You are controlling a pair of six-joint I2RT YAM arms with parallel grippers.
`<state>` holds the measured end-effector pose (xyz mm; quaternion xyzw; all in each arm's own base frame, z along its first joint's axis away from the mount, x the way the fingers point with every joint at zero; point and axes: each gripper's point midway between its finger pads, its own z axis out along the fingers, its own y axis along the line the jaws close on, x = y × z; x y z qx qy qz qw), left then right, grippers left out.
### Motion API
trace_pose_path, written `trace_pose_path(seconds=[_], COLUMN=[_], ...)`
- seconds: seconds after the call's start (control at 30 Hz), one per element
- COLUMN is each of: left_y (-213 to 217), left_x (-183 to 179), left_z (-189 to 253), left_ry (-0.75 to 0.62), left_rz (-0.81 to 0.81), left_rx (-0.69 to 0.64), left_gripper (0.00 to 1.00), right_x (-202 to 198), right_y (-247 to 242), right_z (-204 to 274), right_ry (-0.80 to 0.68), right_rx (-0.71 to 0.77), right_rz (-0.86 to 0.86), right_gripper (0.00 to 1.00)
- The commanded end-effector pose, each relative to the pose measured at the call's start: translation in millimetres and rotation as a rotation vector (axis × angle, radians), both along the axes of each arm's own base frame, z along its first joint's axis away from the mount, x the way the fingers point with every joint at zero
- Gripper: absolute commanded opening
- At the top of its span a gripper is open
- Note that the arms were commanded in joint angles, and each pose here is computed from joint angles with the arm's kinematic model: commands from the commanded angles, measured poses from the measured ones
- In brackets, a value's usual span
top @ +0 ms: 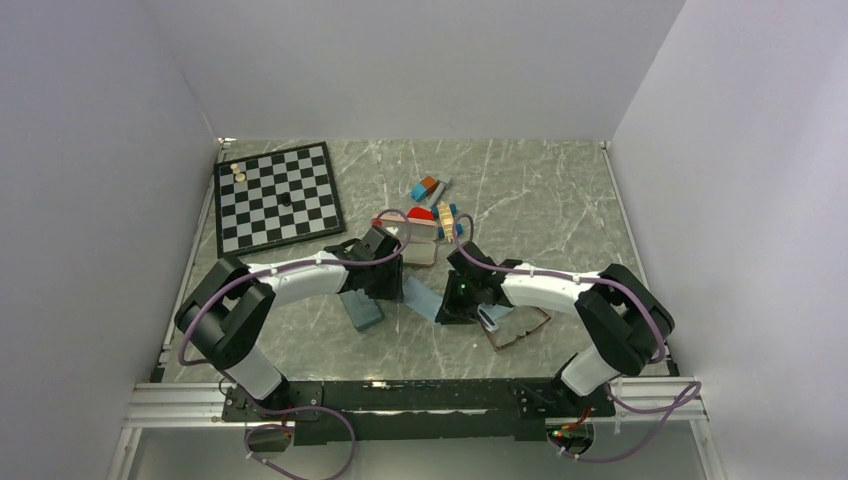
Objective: Organize the sunglasses
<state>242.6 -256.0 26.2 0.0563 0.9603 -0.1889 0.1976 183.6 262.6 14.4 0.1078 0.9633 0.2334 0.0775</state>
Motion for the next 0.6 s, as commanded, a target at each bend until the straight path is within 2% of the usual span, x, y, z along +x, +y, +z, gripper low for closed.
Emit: trace_pose_path(seconds=[0.0,0.17,0.27,0.57], left_y=[-2,2,1,-17], left_x=[5,13,19,33], left_z=[29,50,52,32], left_ry=[-0.066,-0.134,-0.15,-0.103], left_rz=[-0.012,-0.002,-0.005,-0.03], left_rx=[-0.036,-0.035,-0.035,-0.039], left_gripper=[0.43,0.59,0.63,0.49], right_x=[7,10,12,22], right_y=[1,-11,-17,-20], right_z=[17,28,28,14], right_ry=[-0.067,-0.117,-0.133,-0.154], right_rx=[0.0,-0.042,-0.062,-0.146], right_rz=[-0.014,-0.045,-0.072,-0.122], right_gripper=[0.28,0.39,0.43,0.44])
